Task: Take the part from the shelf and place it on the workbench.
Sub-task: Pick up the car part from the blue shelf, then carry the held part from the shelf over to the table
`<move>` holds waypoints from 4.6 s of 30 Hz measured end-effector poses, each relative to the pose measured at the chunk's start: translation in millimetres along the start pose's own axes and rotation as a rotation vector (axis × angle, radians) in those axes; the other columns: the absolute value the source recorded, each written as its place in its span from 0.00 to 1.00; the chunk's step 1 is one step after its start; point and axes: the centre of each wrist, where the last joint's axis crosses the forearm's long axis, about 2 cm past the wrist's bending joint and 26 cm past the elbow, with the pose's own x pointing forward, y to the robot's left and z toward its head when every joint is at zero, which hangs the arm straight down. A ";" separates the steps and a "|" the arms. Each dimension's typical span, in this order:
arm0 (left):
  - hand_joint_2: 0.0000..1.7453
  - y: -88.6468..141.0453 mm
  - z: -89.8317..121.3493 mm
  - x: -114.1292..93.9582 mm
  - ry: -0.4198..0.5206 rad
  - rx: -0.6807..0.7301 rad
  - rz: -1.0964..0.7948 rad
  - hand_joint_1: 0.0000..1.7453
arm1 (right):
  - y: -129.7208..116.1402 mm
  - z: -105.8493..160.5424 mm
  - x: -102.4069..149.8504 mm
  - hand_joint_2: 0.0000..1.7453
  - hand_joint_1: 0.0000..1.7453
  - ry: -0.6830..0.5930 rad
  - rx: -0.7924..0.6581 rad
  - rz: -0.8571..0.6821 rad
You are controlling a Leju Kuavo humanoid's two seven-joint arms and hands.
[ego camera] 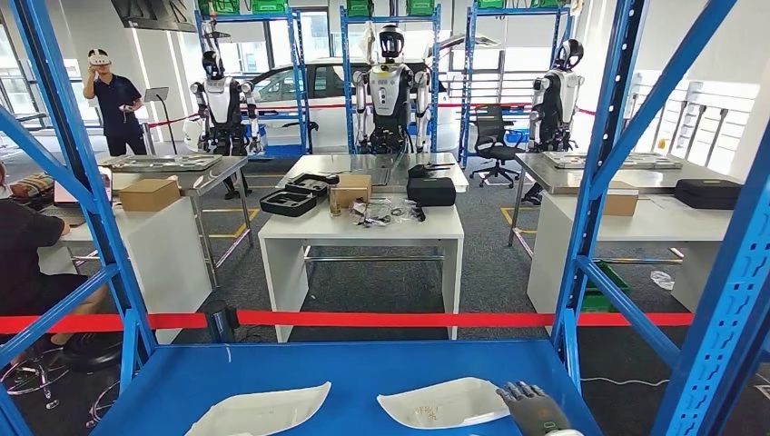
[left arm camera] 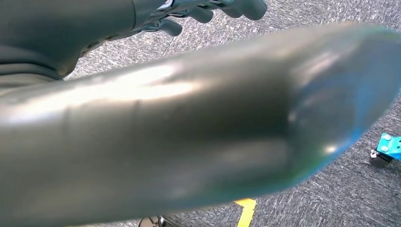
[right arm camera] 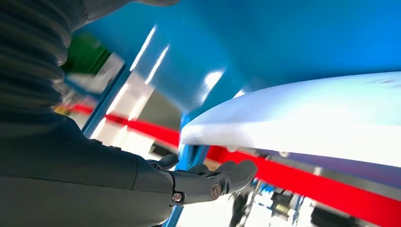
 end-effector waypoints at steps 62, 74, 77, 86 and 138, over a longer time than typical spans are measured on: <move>0.00 -4.2 0.8 1.1 -0.157 -0.074 0.032 0.00 | 23.2 6.8 5.9 1.00 1.00 -0.215 0.012 0.003; 0.00 -4.0 0.7 1.1 -0.155 -0.073 0.034 0.00 | 19.9 5.7 1.1 1.00 1.00 -0.194 -0.014 -0.013; 0.00 -4.0 0.7 1.1 -0.155 -0.073 0.034 0.00 | 20.0 5.8 0.9 1.00 1.00 -0.192 -0.014 -0.015; 0.00 -3.1 0.0 1.4 -0.151 -0.071 0.025 0.00 | 20.6 6.8 -0.3 1.00 1.00 -0.189 -0.019 -0.024; 0.00 34.7 -21.4 6.5 0.048 0.109 -0.014 0.00 | -164.6 -21.1 87.2 1.00 1.00 -0.251 -0.786 -0.146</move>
